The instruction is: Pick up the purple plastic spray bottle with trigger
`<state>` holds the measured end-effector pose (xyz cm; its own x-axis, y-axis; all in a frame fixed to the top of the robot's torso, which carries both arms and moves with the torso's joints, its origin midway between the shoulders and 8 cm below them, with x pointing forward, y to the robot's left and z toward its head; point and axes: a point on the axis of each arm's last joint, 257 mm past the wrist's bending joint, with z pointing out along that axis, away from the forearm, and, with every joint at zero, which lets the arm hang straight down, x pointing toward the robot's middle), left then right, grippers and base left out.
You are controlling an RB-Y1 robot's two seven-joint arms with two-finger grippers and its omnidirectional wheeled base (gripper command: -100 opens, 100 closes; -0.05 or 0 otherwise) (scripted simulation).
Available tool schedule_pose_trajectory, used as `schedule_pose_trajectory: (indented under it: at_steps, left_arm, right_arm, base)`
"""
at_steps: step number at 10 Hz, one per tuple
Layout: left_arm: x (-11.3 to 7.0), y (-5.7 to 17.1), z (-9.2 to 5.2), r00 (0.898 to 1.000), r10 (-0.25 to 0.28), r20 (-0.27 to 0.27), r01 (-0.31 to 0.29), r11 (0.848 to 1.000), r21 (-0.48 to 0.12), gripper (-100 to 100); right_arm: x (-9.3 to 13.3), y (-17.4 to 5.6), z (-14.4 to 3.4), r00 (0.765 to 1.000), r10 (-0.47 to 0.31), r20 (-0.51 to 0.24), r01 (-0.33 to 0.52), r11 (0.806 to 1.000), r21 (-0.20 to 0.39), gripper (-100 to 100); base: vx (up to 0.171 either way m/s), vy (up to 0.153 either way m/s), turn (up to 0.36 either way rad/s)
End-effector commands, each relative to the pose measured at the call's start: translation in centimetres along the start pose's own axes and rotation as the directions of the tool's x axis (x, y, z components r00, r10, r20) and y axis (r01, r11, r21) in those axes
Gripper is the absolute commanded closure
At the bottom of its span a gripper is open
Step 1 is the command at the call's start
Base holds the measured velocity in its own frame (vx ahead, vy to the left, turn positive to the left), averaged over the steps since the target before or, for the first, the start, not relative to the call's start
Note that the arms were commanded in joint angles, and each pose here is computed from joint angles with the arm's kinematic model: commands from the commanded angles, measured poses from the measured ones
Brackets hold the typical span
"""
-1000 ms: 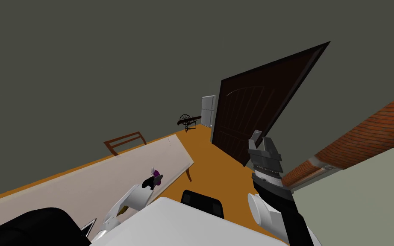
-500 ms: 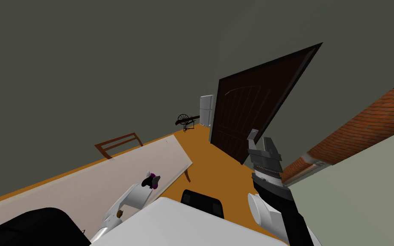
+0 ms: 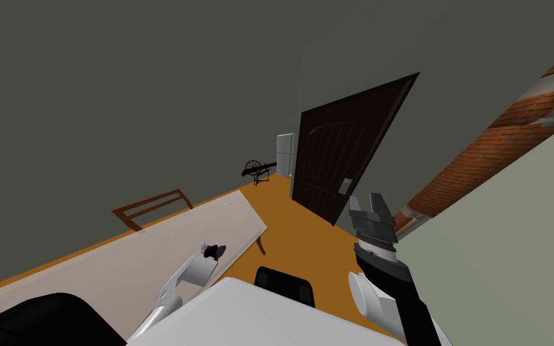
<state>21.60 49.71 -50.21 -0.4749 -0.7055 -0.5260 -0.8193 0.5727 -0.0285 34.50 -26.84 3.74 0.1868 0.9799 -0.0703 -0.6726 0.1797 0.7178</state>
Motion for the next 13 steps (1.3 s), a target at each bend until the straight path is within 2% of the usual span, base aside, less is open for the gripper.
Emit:
schedule_pose_trajectory:
  at_steps: [1, 10, 13]
  left_arm:
    - [0.0, -0.1, 0.4, 1.000, -0.012, 0.000, 0.012, 1.000, -0.006, -100]
    - [0.0, -0.1, 0.4, 1.000, -0.012, 0.000, 0.012, 1.000, -0.006, -100]
    - [0.4, 0.1, 1.5, 1.000, -0.018, 0.003, 0.018, 1.000, -0.008, -100]
  right_arm:
    - [0.0, 0.0, 0.0, 1.000, 0.000, 0.000, 0.000, 1.000, 0.000, 0]
    - [0.0, 0.0, 0.0, 1.000, 0.000, 0.000, 0.000, 1.000, 0.000, 0]
    - [0.0, 0.0, 0.0, 1.000, 0.000, 0.000, 0.000, 1.000, 0.000, 0]
  base:
    - [-0.020, -0.007, -0.051]
    - [0.000, 0.000, 0.000]
    - [0.000, 0.000, 0.000]
